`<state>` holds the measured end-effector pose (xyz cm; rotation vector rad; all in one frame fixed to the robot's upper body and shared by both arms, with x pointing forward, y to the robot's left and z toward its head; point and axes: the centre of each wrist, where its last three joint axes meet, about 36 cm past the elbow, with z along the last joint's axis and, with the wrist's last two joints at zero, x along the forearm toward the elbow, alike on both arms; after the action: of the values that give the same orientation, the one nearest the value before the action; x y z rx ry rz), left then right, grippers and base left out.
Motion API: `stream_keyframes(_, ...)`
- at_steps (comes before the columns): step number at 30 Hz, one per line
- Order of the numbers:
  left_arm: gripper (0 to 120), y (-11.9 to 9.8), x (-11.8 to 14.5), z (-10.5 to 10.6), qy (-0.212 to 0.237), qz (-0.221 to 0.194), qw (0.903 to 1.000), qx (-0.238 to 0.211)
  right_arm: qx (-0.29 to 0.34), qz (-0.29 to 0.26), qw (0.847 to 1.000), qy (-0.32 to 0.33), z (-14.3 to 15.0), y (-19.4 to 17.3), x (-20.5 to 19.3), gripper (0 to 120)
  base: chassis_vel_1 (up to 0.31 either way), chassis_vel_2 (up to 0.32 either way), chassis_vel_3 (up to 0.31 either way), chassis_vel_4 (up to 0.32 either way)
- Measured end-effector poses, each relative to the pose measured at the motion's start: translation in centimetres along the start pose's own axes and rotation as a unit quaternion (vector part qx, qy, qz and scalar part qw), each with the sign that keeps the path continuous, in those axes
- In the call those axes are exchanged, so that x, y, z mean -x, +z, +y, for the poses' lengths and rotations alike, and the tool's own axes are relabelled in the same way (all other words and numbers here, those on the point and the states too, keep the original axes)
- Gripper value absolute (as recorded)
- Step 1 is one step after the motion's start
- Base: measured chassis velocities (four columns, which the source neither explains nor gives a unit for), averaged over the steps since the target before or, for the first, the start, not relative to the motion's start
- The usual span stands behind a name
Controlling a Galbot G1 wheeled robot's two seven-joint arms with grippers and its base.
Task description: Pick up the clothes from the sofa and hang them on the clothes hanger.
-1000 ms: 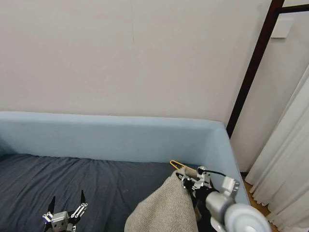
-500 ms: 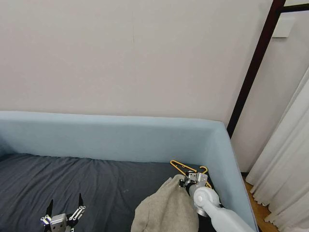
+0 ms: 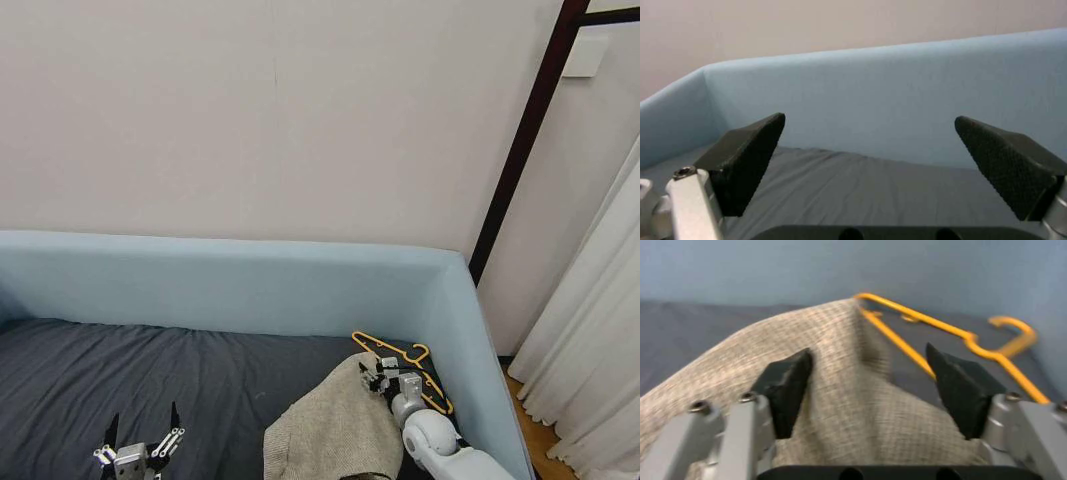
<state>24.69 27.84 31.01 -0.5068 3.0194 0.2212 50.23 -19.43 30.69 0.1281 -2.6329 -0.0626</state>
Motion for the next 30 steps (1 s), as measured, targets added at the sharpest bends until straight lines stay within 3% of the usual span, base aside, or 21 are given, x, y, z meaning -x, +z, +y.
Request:
stream_keyframes(7, 100, 0.1, 0.1, 0.0, 0.001, 0.0, 1.0, 0.001, 0.102, 0.015, 0.994, 0.036, 0.3, -3.0, -1.5, 93, 0.0, 0.0, 0.0, 0.0)
stream_keyframes(12, 100, 0.3, 0.3, 0.3, -0.001, 0.0, 1.0, 0.002, 0.157, 0.047, 0.986, -0.008, 0.6, -3.5, -8.5, 100, 0.0, 0.0, 0.0, 0.0)
stream_keyframes(13, 100, 0.3, 0.3, 0.3, -0.001, 0.0, 1.0, 0.002, 0.157, 0.047, 0.986, -0.008, 0.6, -3.5, -8.5, 100, 0.0, 0.0, 0.0, 0.0)
stream_keyframes(17, 100, 0.6, 0.6, 0.4, -0.003, 0.0, 1.0, 0.003, 0.137, 0.11, 0.983, -0.044, -0.2, -2.2, -15.7, 100, 0.0, 0.0, 0.0, 0.0)
stream_keyframes(21, 100, 0.7, 0.6, 0.0, -0.002, 0.0, 1.0, 0.001, 0.102, 0.152, 0.981, -0.058, -1.1, 0.5, -18.8, 100, 0.0, 0.0, 0.0, 0.0)
stream_keyframes(30, 100, 0.4, 0.5, -0.2, 0.001, -0.002, 1.0, -0.001, 0.073, 0.172, 0.98, -0.072, -0.6, 3.9, -19.7, 96, 0.0, 0.0, 0.0, 0.0)
